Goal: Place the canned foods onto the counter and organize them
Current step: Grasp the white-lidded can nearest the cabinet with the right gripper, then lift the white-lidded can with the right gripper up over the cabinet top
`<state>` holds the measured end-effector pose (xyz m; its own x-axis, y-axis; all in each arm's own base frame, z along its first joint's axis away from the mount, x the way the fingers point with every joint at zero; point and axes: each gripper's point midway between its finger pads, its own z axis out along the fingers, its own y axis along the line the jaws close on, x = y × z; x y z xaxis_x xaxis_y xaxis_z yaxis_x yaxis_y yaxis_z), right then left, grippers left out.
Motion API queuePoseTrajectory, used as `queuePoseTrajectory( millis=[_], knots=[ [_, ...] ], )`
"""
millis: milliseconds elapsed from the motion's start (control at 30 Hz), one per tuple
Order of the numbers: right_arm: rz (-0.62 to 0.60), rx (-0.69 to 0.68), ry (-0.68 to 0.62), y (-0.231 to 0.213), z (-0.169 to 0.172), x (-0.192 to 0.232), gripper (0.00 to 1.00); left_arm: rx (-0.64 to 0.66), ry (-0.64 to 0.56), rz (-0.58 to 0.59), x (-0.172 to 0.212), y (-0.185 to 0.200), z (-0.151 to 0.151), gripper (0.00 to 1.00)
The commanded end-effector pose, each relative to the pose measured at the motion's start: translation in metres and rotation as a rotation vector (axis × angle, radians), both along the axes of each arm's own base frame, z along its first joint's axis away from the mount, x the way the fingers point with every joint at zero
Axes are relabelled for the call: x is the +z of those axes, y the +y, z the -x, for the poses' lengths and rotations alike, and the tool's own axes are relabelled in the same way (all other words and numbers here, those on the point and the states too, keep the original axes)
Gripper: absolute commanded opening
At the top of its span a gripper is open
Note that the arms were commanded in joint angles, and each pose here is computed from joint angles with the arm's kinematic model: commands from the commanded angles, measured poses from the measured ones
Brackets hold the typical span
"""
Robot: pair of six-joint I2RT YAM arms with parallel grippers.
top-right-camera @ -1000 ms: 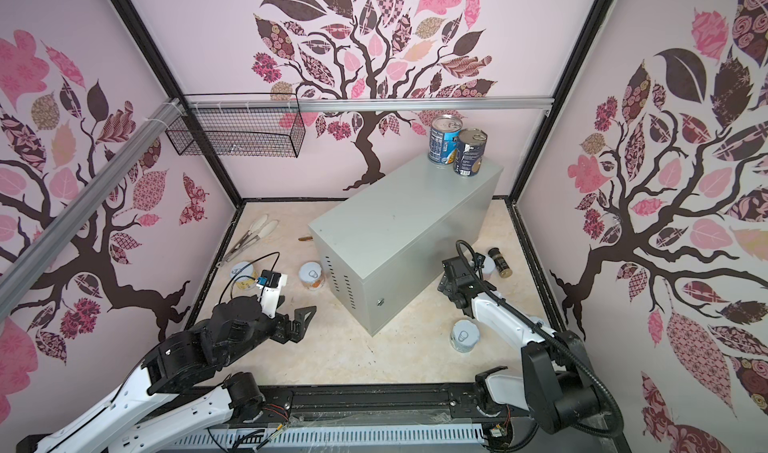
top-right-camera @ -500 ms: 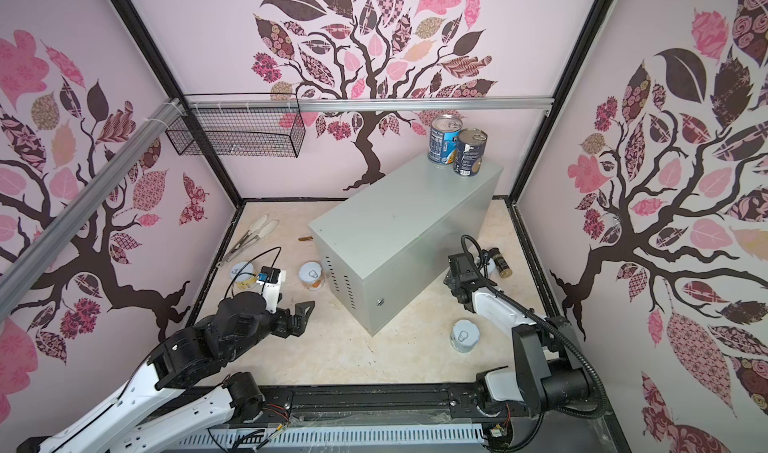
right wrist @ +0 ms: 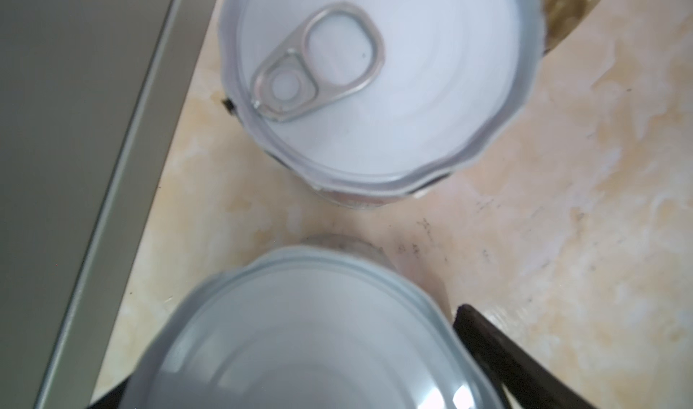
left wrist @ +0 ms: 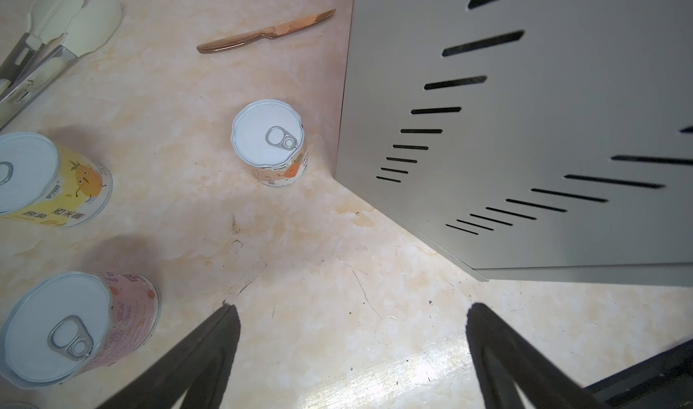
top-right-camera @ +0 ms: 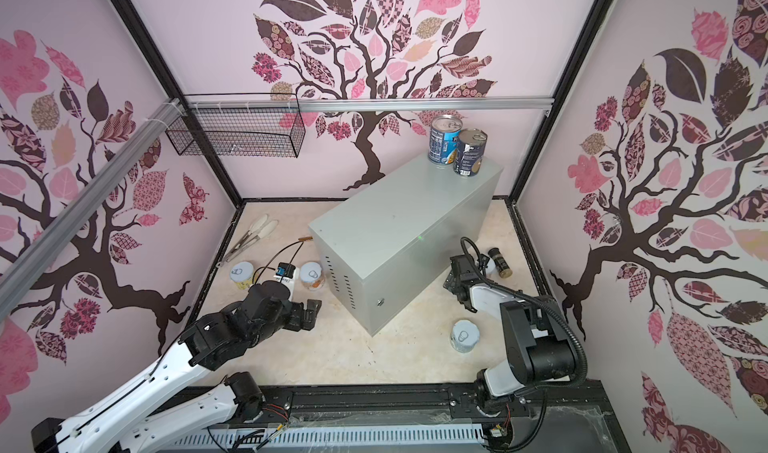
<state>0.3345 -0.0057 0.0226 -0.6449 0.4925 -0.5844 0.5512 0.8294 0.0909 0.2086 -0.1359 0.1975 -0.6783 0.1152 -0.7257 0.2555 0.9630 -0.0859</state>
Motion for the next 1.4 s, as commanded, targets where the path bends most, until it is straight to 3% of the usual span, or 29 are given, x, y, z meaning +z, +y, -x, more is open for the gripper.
queuePoseTrajectory(
  millis=[0,367,533,667,1033,1367],
  knots=[
    [-0.009,0.018,0.023,0.004,-0.008,-0.003,0.99,0.012,0.011,0.002,-0.007,0.001,-0.002,0.98],
    [-0.022,0.017,0.02,0.003,-0.007,-0.004,0.87,0.029,0.023,-0.026,-0.011,0.004,-0.004,0.98],
    [-0.028,0.023,0.005,0.004,-0.005,-0.002,0.69,0.029,0.02,-0.023,-0.01,0.004,-0.004,0.98],
    [-0.034,0.045,0.005,0.006,-0.004,0.001,0.62,0.027,0.014,-0.021,-0.009,0.004,-0.003,0.98],
    [-0.033,0.119,-0.042,0.01,0.011,0.039,0.61,0.043,0.0,-0.025,-0.006,0.008,-0.004,0.98],
    [-0.122,0.192,-0.146,0.026,0.026,0.094,0.61,0.086,-0.039,-0.025,0.005,0.019,-0.005,0.98]
  ],
)
